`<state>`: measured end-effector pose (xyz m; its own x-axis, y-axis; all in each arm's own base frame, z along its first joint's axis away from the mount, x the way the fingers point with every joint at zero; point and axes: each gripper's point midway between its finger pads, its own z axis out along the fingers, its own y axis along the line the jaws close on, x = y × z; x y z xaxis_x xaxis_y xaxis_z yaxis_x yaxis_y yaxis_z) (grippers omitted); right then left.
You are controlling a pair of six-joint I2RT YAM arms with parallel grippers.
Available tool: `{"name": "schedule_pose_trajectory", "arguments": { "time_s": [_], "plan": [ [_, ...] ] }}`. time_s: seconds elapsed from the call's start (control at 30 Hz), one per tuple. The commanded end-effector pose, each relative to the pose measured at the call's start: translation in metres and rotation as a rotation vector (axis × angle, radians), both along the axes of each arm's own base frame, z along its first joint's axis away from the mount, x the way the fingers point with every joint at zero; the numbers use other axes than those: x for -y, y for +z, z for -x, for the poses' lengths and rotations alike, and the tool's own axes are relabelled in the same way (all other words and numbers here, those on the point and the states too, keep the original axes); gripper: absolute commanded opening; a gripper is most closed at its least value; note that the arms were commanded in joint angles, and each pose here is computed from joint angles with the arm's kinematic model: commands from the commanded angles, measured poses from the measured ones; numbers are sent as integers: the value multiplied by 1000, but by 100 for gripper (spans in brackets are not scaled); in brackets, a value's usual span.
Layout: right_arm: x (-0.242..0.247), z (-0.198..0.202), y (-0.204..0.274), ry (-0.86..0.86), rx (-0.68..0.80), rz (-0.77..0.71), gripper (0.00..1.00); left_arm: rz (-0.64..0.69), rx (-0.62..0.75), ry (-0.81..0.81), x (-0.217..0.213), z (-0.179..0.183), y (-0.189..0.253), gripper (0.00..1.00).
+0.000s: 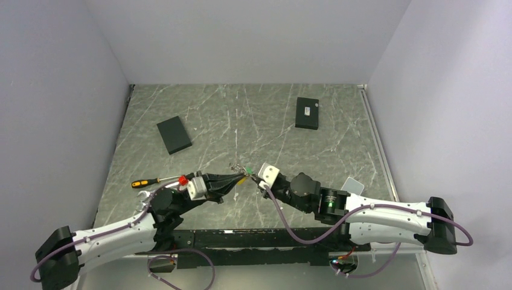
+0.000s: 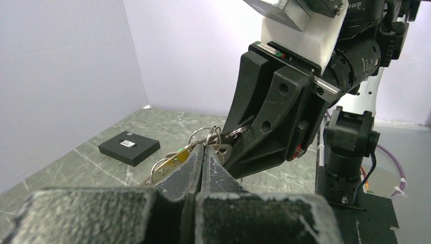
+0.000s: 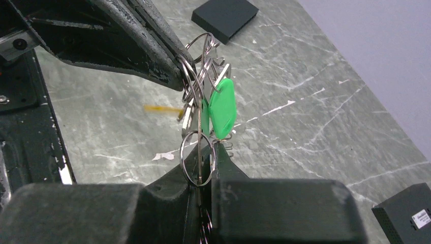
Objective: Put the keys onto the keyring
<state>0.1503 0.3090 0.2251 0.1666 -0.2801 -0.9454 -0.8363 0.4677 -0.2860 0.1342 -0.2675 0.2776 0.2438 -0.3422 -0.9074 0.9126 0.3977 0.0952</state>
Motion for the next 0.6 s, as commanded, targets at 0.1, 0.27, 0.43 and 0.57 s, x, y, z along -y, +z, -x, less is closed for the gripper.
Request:
{"name": "schedule_pose_trajectory", "arguments": {
  "time_s": [0.1, 0.27, 0.43, 0.57],
  "plan": [
    [-9, -5, 33, -15, 38, -85, 0, 71, 84, 1, -3, 4, 28, 0],
    [1, -15, 43, -78, 85, -93, 0, 53, 72, -24, -6, 10, 31, 0],
    [7, -24, 59, -119, 150, -91, 0, 24, 58, -42, -10, 17, 29, 0],
    [10, -28, 77, -134, 216, -96, 0, -17, 14, -29, -14, 16, 23, 11]
  ]
}}
